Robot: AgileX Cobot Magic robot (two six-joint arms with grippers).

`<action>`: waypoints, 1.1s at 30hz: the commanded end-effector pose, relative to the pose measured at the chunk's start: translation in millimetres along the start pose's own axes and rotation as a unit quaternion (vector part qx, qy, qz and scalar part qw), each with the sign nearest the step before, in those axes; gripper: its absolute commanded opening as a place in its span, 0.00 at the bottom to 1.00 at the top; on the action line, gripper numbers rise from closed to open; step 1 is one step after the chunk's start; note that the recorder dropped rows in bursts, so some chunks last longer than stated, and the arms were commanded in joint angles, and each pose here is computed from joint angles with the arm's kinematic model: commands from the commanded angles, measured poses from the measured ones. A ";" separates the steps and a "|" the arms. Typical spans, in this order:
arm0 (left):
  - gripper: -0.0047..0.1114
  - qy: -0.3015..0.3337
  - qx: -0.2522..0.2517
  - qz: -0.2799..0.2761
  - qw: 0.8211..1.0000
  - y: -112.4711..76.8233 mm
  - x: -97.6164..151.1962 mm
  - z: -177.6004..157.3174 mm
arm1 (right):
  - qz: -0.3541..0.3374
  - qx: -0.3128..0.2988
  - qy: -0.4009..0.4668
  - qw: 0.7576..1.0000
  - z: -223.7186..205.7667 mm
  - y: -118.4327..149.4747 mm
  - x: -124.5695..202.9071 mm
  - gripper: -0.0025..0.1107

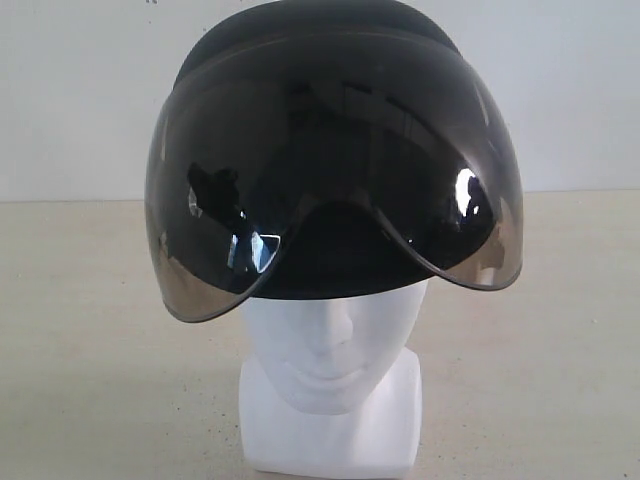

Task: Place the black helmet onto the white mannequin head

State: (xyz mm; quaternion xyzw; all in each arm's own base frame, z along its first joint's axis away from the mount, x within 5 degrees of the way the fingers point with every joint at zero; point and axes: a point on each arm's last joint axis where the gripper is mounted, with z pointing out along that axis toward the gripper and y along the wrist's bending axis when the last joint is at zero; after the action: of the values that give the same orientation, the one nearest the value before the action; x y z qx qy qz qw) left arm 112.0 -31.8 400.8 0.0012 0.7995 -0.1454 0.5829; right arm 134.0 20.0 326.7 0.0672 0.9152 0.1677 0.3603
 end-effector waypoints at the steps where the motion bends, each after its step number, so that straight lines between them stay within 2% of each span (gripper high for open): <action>1: 0.08 0.023 0.010 0.013 1.000 -8.0 -10.1 16.9 | -0.050 -0.036 -0.028 0.998 -22.6 22.5 -42.8 0.02; 4: 0.08 0.020 0.024 0.013 0.999 -15.2 -23.2 25.6 | -0.057 -0.080 -0.038 0.994 -34.4 40.6 -74.2 0.02; 6: 0.08 0.002 0.050 -0.010 0.999 -23.2 -34.4 34.0 | -0.073 -0.154 -0.023 0.985 -37.2 58.7 -94.3 0.02; 9: 0.08 0.003 0.097 -0.007 0.995 -36.4 -42.4 51.8 | -0.070 -0.259 0.002 0.963 -34.6 79.0 -116.1 0.02; 14: 0.08 0.012 0.176 0.005 0.984 -53.4 -41.1 70.6 | -0.079 -0.314 0.001 0.946 -36.1 87.3 -117.7 0.02; 16: 0.08 0.014 0.192 0.020 0.981 -56.6 -39.7 75.2 | -0.086 -0.340 -0.003 0.937 -38.4 93.5 -117.0 0.02; 22: 0.08 0.009 0.196 0.031 0.980 -57.6 -39.9 77.0 | -0.117 -0.341 -0.004 0.933 -30.2 103.3 -110.7 0.02; 26: 0.08 0.012 0.195 0.039 0.980 -57.4 -39.0 79.0 | -0.111 -0.327 -0.017 0.938 -15.3 103.7 -106.6 0.02; 33: 0.08 0.047 0.194 0.037 0.979 -58.5 -30.4 96.1 | -0.110 -0.329 -0.021 0.938 -14.1 104.7 -107.2 0.02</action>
State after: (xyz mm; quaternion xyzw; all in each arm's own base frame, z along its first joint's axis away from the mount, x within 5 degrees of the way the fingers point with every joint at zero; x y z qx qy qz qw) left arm 197.3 -102.5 418.0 0.1487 0.7776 -0.2727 0.5466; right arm 202.0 87.8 441.4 -0.1548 0.8052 0.4169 0.3923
